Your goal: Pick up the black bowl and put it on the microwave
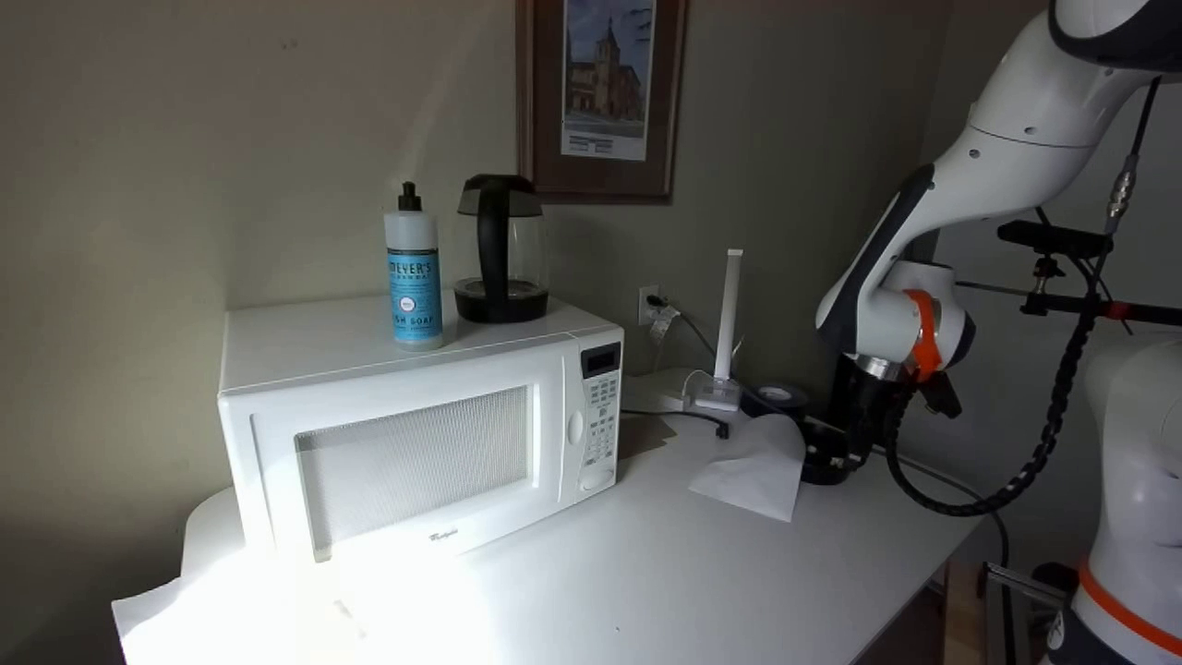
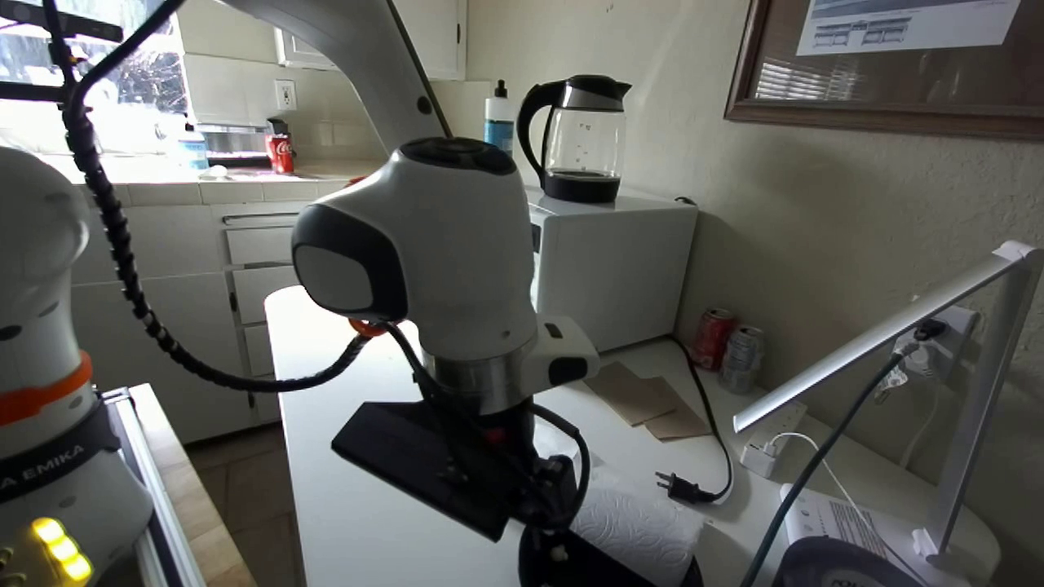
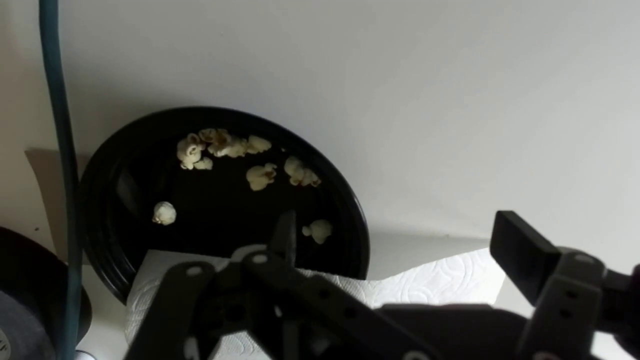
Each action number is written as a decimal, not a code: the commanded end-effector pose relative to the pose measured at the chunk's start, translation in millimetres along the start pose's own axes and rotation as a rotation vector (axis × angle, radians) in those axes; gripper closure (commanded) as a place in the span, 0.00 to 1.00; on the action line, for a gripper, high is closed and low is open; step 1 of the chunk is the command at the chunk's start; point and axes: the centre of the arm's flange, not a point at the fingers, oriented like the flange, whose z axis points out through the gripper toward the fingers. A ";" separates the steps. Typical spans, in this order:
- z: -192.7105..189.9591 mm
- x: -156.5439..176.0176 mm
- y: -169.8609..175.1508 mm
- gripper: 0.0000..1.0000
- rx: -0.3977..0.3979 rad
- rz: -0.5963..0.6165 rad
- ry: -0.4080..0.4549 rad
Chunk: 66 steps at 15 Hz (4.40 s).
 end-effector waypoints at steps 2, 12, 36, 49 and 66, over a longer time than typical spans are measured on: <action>17.6 19.9 6.7 0.00 -0.081 0.017 0.070; 70.4 43.3 7.3 0.00 -0.038 0.179 0.048; 78.3 23.2 24.6 0.44 -0.118 -0.068 0.114; 21.6 6.8 -13.2 0.99 -0.174 -0.186 0.059; -116.7 19.9 -57.0 0.99 -0.570 -0.441 -0.170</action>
